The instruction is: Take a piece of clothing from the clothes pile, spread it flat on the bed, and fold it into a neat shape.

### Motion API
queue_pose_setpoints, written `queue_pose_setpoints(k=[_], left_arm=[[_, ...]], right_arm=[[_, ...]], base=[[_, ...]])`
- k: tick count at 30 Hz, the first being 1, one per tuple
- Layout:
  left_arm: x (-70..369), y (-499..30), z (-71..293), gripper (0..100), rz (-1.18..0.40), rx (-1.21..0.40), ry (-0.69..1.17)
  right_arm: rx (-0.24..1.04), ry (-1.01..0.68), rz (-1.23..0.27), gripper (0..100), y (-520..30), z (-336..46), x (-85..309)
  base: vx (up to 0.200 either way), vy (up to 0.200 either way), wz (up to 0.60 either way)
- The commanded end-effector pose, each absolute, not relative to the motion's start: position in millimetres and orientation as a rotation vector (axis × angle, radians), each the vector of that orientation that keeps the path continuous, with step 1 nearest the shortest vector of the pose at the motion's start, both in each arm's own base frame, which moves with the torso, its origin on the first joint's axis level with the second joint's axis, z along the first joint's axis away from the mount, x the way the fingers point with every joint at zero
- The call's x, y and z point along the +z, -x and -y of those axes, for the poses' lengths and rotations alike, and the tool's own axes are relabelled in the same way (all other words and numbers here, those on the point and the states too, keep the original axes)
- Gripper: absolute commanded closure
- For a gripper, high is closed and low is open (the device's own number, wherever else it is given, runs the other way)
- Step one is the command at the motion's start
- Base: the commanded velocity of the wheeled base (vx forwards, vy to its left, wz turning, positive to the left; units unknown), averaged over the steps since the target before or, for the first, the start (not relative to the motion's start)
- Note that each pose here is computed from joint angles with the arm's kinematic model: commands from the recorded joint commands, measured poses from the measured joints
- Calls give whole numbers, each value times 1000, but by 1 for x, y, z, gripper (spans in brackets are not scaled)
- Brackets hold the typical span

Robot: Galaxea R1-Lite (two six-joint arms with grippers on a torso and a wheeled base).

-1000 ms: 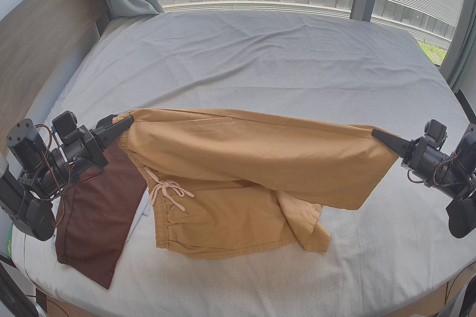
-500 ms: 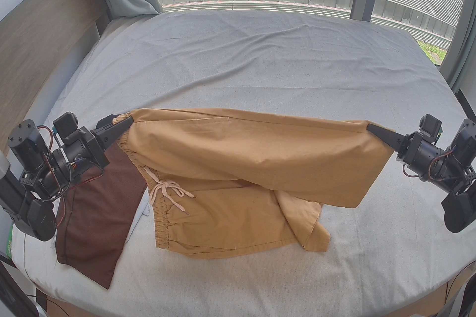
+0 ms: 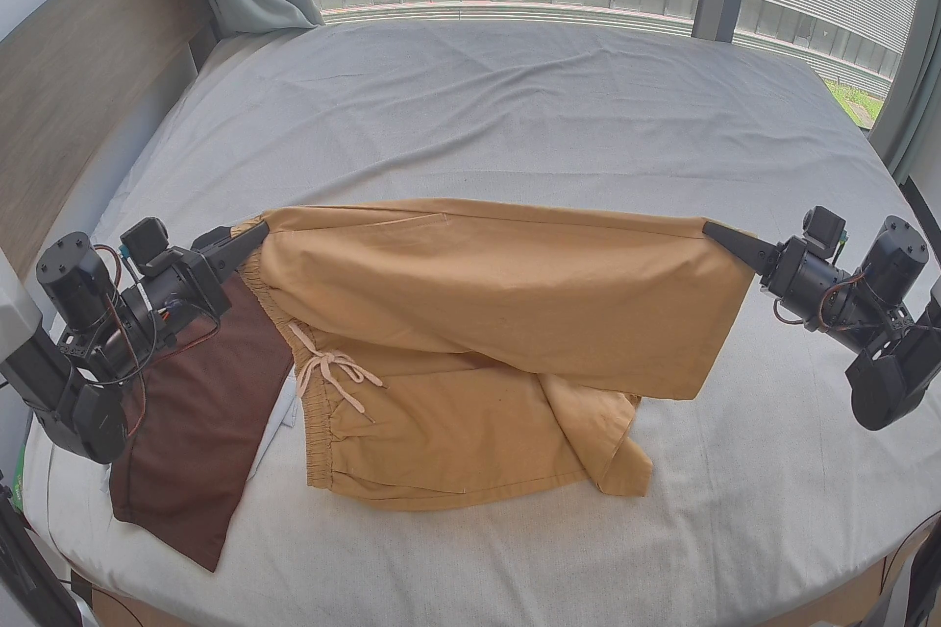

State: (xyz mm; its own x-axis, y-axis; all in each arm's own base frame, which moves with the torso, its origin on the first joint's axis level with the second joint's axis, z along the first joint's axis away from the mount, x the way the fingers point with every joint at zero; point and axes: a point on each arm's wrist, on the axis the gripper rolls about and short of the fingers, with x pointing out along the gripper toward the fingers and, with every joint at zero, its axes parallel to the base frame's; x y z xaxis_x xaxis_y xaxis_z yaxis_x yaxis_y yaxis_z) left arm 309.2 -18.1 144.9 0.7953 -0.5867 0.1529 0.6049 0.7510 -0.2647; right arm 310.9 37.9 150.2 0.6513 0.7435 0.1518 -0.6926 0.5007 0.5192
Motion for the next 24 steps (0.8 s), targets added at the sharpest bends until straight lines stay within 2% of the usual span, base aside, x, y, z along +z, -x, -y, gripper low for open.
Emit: queue_pose_setpoints(k=[1,7,24], left_arm=[[139,-316,18,100,48,-648,324],[137,-337,18,100,73,-596,357],[119,-373,23,100,80,-574,389]], right_arm=[[863,-589,-113,100,-324,-39,140],[876,-581,-89,100,-346,-42,137],[880,-562,-30,100,-400,-41,120]], base=[[0,0,0],[0,0,0],[0,0,0]])
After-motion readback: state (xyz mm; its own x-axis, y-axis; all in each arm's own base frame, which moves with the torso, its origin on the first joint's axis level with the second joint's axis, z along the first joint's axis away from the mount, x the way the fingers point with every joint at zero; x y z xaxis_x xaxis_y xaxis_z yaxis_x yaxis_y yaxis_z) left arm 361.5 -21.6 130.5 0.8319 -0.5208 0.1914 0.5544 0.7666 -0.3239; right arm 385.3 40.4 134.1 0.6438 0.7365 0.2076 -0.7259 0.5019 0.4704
